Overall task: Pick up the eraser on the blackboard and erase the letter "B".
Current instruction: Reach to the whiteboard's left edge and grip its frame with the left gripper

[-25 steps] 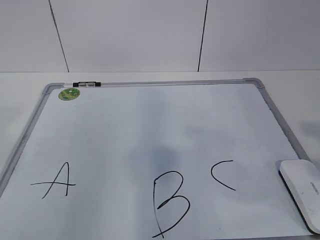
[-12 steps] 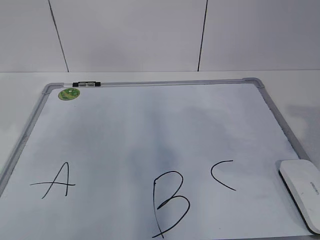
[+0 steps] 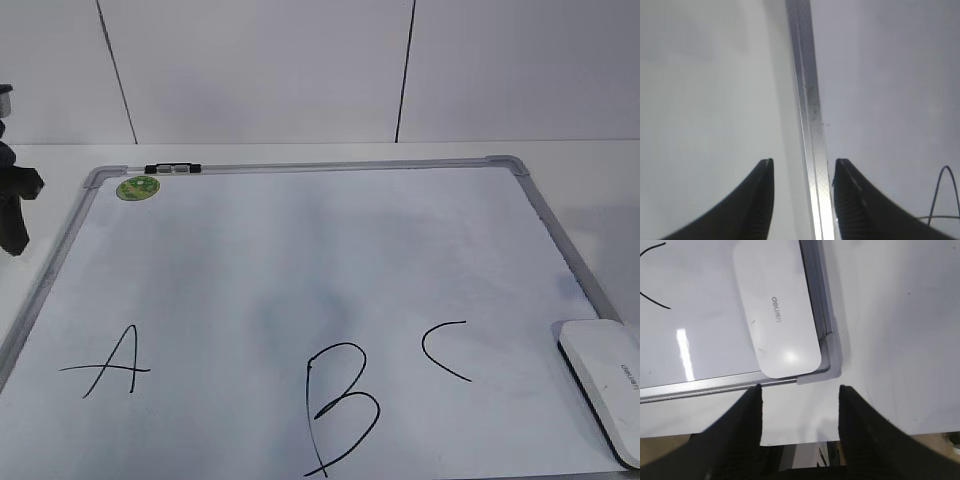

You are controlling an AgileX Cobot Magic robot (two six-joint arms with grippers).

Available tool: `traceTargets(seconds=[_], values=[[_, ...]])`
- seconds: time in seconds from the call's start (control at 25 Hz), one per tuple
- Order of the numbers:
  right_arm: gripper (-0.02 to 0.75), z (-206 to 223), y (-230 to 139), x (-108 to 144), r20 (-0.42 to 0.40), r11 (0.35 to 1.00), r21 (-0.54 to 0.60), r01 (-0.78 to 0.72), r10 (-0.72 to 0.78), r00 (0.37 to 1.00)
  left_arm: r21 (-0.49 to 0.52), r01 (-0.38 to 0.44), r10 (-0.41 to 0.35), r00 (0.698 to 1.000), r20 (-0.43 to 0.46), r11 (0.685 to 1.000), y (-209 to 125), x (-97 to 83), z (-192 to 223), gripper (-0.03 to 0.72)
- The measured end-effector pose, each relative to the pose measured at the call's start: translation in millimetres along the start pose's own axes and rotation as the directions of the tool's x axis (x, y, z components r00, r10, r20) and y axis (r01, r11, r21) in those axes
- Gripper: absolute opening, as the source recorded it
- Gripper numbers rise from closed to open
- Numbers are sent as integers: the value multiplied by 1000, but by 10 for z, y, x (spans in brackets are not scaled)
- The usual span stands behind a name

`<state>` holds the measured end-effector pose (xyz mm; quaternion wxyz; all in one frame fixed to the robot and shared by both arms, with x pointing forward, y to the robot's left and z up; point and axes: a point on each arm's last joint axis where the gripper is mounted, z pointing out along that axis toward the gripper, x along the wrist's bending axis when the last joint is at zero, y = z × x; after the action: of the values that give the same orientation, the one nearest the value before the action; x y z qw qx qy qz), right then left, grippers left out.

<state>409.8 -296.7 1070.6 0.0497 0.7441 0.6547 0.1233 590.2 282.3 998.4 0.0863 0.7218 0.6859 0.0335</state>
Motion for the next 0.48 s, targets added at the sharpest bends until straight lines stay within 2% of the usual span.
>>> traceTargets(seconds=[0.28,0.48], values=[[412,55,52,1,0,1000,11,1,-1,1000,16,4,-4,1000,1,1000,242,22,281,298],[412,64,68,1,-1,1000,3,0,0,1000,46,-6,5,1000,1,999,279,35,447,286]])
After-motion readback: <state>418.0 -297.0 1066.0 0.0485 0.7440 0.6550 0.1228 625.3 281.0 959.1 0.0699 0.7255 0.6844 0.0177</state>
